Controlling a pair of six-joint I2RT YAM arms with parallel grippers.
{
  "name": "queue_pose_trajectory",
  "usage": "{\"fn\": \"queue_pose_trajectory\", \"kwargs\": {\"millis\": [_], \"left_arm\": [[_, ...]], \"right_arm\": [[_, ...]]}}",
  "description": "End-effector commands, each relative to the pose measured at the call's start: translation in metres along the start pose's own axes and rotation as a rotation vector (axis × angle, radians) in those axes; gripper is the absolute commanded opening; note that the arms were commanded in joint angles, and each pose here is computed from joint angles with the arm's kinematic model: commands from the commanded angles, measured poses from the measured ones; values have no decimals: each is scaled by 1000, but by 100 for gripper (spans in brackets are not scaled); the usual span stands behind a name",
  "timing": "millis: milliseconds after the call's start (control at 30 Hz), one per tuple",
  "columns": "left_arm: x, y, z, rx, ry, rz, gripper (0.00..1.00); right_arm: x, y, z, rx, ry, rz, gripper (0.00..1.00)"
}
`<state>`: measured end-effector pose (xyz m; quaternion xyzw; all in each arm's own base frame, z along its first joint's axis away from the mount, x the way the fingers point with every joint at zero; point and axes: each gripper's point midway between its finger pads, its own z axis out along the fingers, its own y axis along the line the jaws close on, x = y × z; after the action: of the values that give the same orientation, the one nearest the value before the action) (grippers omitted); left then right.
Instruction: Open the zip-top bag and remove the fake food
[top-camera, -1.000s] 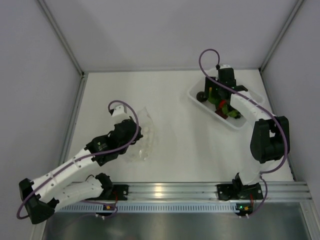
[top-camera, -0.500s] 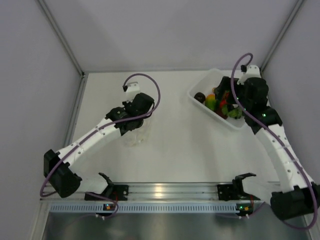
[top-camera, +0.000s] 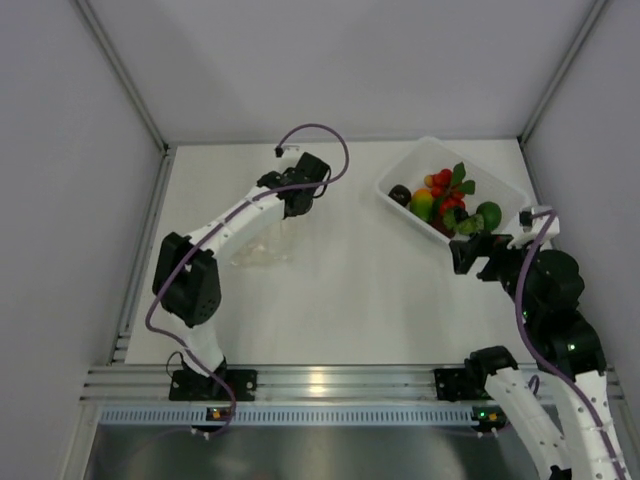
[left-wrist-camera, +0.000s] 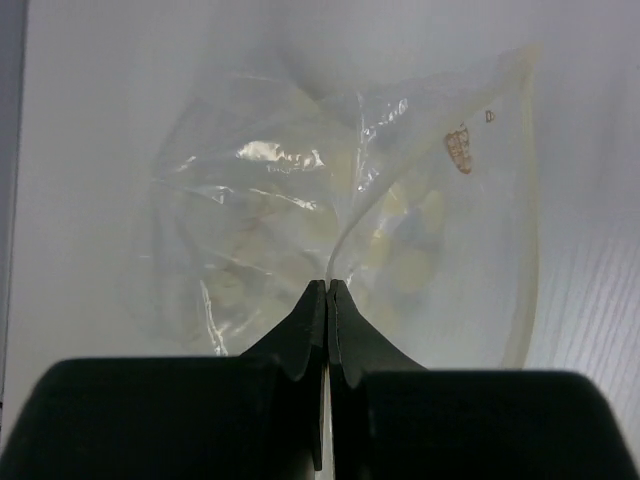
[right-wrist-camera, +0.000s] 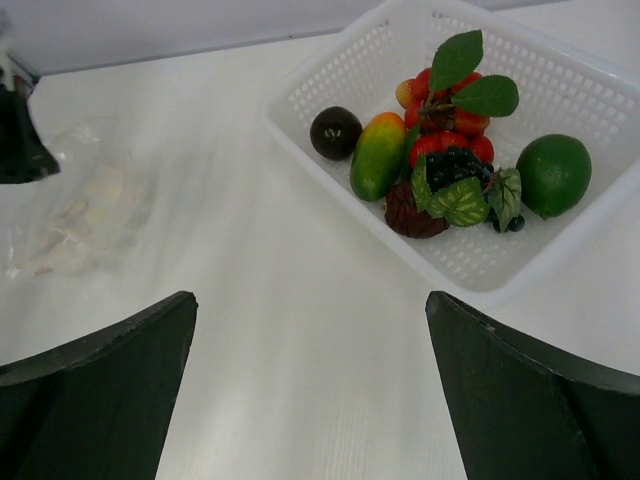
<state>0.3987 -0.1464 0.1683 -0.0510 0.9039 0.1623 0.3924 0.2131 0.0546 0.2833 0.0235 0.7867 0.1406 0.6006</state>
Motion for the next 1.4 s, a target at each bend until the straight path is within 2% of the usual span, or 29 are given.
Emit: {"fn": "queue_pose_trajectory", "kwargs": {"millis": [0, 100, 133, 233, 267, 433, 467, 533, 567, 800, 933, 1033, 1167, 1267, 1367], "left_arm": [[8, -31, 5, 87, 74, 9, 0], [6, -60, 3, 188, 113, -57, 3], [5, -64, 2, 199, 118, -68, 14], [-6, -65, -10, 221, 91, -105, 37], [-17, -56, -20, 221, 60, -131, 52], [-37, -22, -60, 258, -40, -213, 80], [-49, -6, -80, 287, -87, -255, 82], [-40, 9, -92, 301, -103, -271, 89], [-47, 27, -113, 334, -150, -313, 98], [-7, 105, -167, 412, -278, -392, 98], [15, 150, -193, 449, -403, -394, 98], [30, 171, -198, 435, -450, -367, 98], [43, 211, -213, 410, -576, -384, 98], [56, 224, -205, 354, -602, -395, 98], [58, 230, -205, 346, -609, -466, 98]], "right_arm": [[19, 0, -16, -23, 42, -1, 99], [21, -1, -21, -22, 28, 3, 99], [21, -1, -21, -23, 31, 5, 99], [21, 0, -21, -23, 50, 3, 99], [20, 0, -21, -23, 50, 0, 99], [11, -2, -21, -2, 24, 6, 99], [8, -2, -21, 1, 20, 3, 99], [2, -5, -21, 26, 7, -2, 99], [0, -7, -21, 33, -1, -7, 99], [-12, -5, -19, 38, 17, -45, 99], [-21, -10, -24, 65, 0, -93, 100], [-27, -21, -30, 124, -17, -126, 100], [-20, -22, -32, 125, -17, -157, 100], [-14, -18, -30, 91, -45, -165, 100], [-9, -16, -29, 67, -84, -163, 99]]}}
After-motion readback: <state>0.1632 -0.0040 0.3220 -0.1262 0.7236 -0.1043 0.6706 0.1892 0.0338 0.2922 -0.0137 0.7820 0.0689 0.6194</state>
